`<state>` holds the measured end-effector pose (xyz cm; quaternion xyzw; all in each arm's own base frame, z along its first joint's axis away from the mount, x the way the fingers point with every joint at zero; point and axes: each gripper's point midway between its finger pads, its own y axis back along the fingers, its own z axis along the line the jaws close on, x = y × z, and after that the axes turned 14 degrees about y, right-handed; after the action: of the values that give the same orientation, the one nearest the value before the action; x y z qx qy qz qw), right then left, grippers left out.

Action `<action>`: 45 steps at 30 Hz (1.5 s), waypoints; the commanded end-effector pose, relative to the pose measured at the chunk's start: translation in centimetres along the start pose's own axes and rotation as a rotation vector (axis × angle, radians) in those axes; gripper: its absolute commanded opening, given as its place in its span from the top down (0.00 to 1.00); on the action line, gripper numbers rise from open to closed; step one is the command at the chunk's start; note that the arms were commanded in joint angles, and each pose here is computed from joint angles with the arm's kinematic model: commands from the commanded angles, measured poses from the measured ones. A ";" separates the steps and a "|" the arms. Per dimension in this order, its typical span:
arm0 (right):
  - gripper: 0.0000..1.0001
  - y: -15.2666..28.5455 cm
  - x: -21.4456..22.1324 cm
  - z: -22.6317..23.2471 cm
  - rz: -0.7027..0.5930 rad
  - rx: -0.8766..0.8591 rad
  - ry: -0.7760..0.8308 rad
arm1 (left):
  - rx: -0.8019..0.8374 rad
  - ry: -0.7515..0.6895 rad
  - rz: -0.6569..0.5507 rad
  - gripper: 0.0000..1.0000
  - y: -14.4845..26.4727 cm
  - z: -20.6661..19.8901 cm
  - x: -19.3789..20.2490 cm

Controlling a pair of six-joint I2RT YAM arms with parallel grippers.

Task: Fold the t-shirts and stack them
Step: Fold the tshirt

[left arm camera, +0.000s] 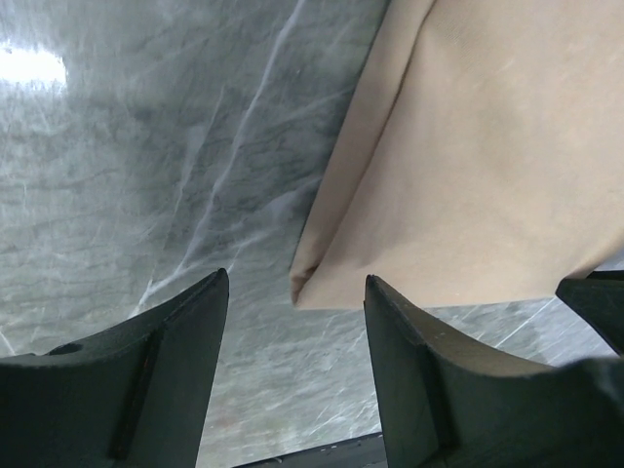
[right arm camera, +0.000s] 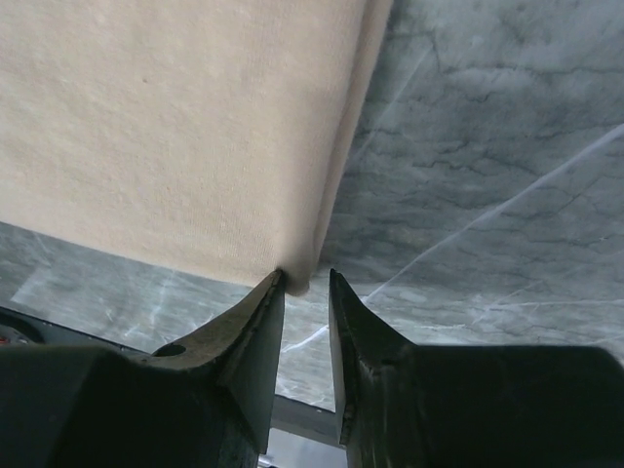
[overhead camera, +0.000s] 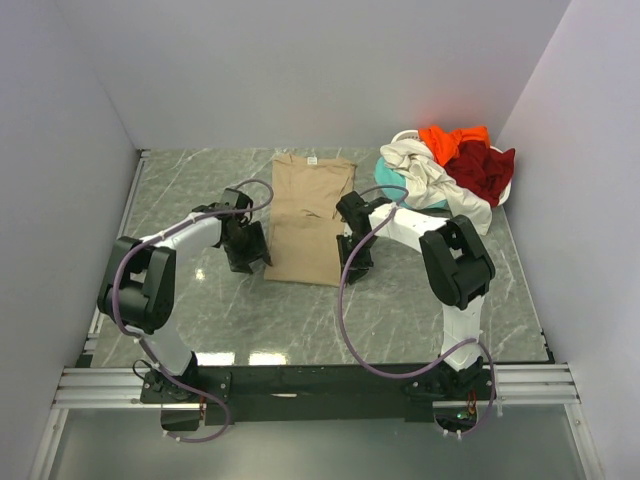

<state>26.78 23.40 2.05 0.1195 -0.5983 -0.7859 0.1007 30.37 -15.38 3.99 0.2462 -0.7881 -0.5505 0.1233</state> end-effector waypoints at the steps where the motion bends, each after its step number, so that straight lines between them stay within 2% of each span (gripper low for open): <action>1: 0.68 0.5 0.4 0.8 -0.007 -0.022 0.000 | 0.043 0.000 -0.037 0.37 1.0 -0.9 -0.2; 9: 0.71 -0.1 0.9 1.0 0.006 -0.038 0.003 | 0.039 0.000 -0.039 0.37 0.6 -0.7 0.2; 12: 0.78 -0.4 1.1 1.2 0.011 -0.045 0.005 | 0.041 -0.004 -0.038 0.37 0.3 -1.0 0.2; 15: 0.91 -0.5 1.3 1.2 0.013 -0.044 0.008 | 0.034 -0.007 -0.034 0.38 -0.1 -1.1 0.3; 18: 0.96 -0.4 1.4 1.2 0.009 -0.043 0.006 | 0.019 -0.008 -0.026 0.43 -0.5 -1.0 0.7; 28: 0.97 -0.3 1.6 1.0 0.006 -0.033 0.000 | -0.070 -0.008 -0.019 0.59 -1.3 0.5 1.8; 41: 0.97 -0.4 2.0 1.1 0.004 -0.034 -0.004 | -0.091 0.003 -0.024 0.67 -1.2 1.7 2.5; 45: 0.97 -0.3 2.1 1.0 0.004 -0.031 -0.001 | -0.092 0.003 -0.012 0.76 -1.6 1.8 2.8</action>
<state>25.28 24.32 1.57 0.1109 -0.5755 -0.8040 0.1000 28.20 -15.99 1.76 0.2464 -0.7637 -0.5814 0.1345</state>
